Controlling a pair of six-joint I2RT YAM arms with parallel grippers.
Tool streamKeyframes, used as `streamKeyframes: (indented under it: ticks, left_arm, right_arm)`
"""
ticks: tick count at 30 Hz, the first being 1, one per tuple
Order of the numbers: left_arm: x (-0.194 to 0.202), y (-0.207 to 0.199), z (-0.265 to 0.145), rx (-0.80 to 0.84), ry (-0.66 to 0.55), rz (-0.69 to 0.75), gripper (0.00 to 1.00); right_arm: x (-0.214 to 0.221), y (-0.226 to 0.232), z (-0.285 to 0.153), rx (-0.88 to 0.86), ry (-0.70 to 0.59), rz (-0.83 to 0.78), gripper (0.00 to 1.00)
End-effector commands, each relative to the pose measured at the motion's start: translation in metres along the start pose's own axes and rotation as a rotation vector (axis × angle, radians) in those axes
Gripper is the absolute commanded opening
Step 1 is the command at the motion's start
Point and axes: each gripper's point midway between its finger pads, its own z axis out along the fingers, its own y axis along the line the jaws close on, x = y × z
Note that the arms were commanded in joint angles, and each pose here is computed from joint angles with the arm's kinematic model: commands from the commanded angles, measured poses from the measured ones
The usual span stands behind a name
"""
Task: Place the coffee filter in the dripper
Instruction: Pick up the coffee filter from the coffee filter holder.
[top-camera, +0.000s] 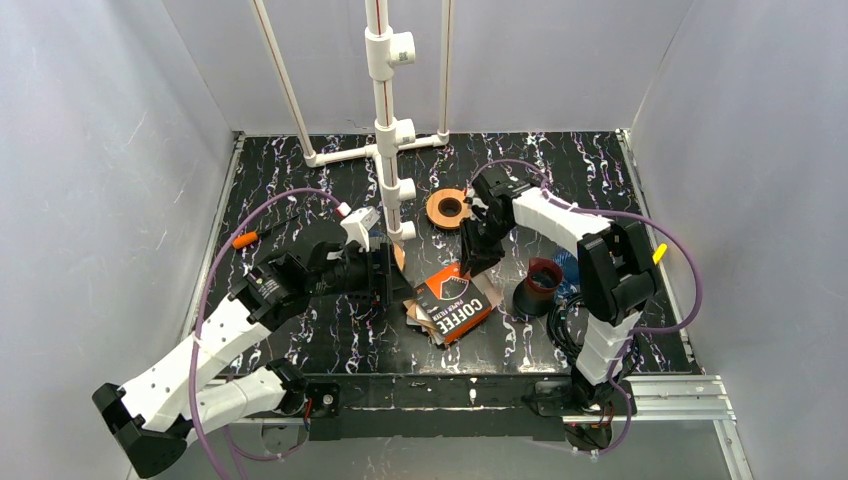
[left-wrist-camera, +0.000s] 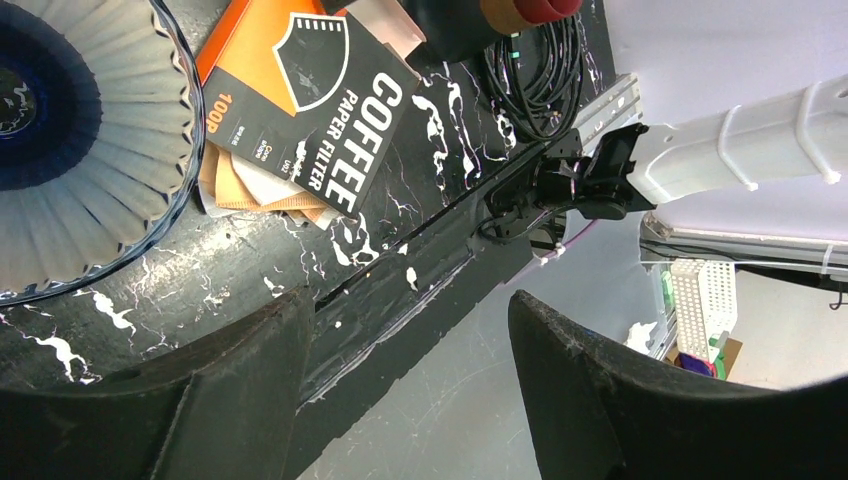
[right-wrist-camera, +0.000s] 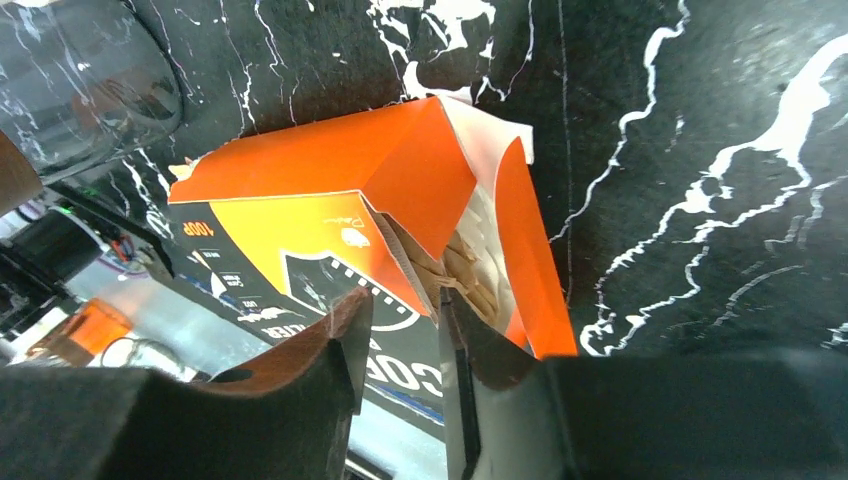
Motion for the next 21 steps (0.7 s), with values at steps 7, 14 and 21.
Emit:
streamKeyframes:
  ticks: [7, 14, 21]
  left_arm:
    - [0.011, 0.002, -0.002, 0.007, 0.002, -0.015, 0.68]
    - [0.014, 0.005, -0.001, 0.004, -0.006, -0.029, 0.68]
    - [0.015, 0.006, -0.001, 0.0, -0.005, -0.031, 0.68]
  right_arm:
    - [-0.014, -0.014, -0.018, 0.108, -0.002, -0.156, 0.29]
    - [-0.005, -0.003, -0.01, 0.02, 0.013, -0.132, 0.58]
    - [0.003, -0.005, 0.003, -0.016, 0.043, -0.112, 0.54]
